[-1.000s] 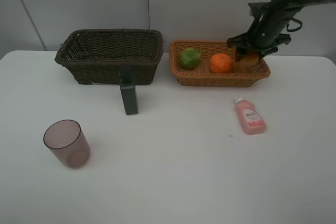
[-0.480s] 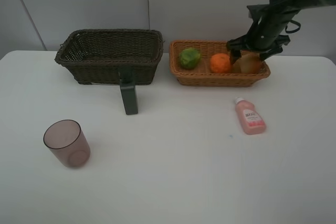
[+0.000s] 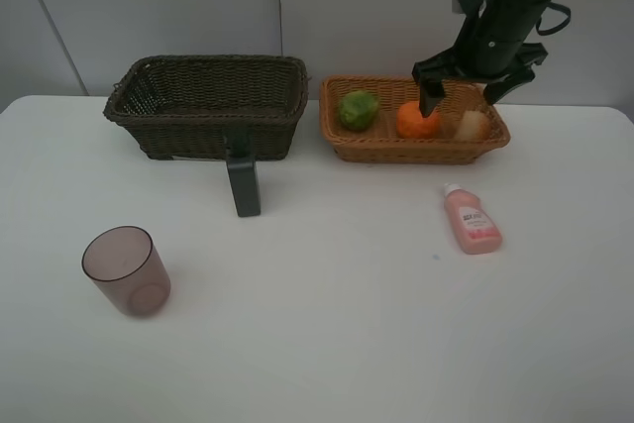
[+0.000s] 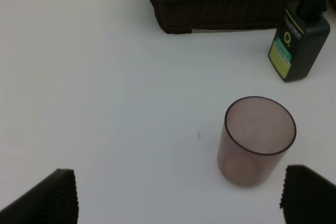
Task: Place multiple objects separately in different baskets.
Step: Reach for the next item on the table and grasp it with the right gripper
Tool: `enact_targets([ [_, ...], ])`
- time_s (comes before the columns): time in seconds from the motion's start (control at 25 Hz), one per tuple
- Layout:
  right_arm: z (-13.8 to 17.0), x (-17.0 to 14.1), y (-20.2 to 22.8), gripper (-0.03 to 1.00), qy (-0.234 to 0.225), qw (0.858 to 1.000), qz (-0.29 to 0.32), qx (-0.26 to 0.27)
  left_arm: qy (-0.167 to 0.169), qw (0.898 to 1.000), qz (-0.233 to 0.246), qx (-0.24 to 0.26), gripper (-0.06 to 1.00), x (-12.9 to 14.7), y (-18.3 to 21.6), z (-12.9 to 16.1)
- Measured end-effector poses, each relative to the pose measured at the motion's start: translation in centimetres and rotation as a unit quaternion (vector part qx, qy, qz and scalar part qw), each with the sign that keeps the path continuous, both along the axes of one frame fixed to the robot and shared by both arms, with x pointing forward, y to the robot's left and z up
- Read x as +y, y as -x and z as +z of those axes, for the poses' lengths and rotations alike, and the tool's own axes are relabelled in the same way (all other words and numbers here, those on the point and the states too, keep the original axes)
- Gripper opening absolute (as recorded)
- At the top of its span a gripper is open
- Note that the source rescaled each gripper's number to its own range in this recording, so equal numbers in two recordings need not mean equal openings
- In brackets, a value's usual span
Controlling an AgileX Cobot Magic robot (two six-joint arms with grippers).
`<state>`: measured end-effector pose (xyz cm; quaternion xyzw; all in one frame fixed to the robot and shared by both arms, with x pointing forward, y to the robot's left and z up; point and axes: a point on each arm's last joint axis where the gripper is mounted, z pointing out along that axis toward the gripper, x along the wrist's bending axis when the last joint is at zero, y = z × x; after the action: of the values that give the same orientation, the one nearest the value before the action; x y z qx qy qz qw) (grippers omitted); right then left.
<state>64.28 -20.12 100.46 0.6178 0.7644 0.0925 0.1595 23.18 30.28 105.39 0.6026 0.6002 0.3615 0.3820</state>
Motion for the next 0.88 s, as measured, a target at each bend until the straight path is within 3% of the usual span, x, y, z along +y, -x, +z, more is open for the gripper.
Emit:
enact_targets([
  [0.48, -4.8, -0.8, 7.5, 0.99, 0.013, 0.996, -0.005, 0.083, 0.000, 1.000, 0.000, 0.000, 1.00, 0.0, 0.0, 0.0],
  [0.88, -8.0, -1.0, 8.5, 0.99, -0.006, 0.997, -0.020, 0.075, 0.000, 1.000, 0.000, 0.000, 1.00, 0.0, 0.0, 0.0],
])
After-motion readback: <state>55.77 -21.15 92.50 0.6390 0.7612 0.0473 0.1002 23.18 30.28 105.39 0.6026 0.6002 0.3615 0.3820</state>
